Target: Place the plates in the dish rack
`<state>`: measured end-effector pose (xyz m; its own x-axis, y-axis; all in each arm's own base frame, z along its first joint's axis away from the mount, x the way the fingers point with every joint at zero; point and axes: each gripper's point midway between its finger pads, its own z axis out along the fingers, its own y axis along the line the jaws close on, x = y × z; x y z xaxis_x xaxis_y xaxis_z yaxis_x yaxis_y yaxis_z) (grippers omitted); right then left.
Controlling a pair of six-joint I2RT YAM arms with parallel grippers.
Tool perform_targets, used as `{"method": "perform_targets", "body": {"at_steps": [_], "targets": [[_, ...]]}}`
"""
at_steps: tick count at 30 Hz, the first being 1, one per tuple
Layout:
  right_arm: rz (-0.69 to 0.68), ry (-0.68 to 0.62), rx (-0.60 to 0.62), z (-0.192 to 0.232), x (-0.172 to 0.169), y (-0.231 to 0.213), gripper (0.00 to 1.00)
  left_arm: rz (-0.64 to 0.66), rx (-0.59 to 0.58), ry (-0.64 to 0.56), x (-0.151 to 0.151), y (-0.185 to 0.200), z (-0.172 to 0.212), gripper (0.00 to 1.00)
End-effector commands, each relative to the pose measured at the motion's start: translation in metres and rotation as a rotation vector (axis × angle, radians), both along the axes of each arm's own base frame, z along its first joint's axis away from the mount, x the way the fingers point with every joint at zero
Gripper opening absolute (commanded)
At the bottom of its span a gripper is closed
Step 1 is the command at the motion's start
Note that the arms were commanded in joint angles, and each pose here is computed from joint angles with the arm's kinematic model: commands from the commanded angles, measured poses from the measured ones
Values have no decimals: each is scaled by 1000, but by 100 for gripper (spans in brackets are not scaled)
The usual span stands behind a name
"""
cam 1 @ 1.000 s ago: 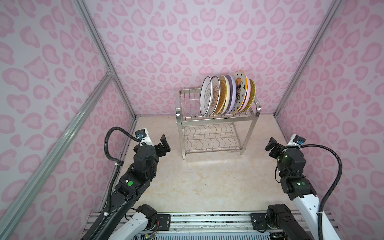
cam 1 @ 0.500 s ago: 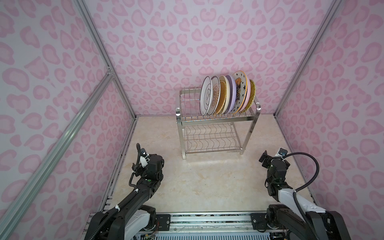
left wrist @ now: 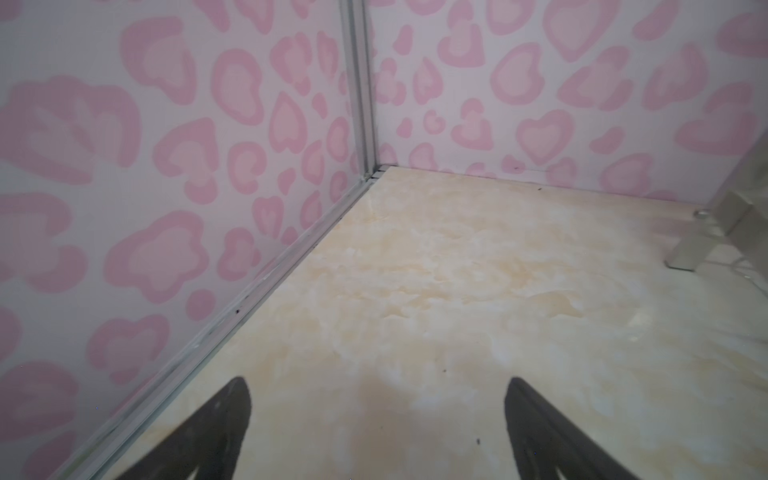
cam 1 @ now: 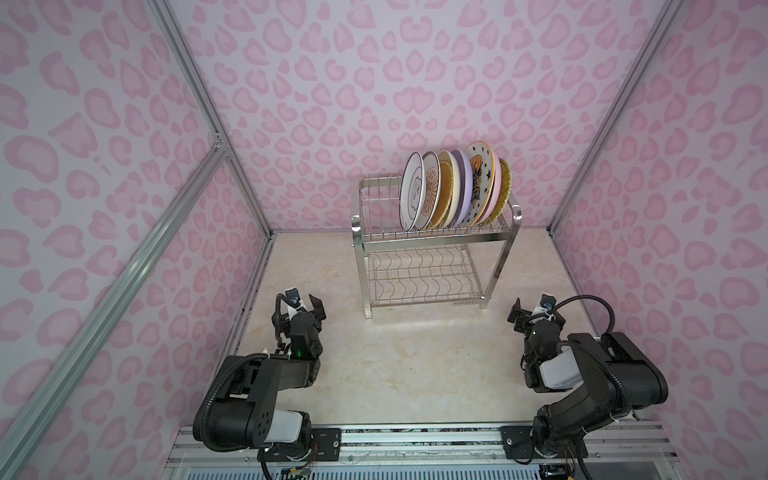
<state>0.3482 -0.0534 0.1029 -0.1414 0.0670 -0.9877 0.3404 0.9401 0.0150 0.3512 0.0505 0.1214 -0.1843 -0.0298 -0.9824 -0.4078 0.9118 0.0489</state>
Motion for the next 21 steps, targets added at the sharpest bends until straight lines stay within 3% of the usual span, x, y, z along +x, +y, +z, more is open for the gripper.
{"method": "perform_targets", "body": {"at_steps": [1,2,21], "targets": [[44,38,-13,5,22,7,100,-115,-74,-82,18,-5,7,96],[48,84,-13,2,33,8,100,-131,-99,-4,24,-7,1,97],[36,91,-46,3,34,12,100,-187,-70,18,31,-17,-1,97]]}}
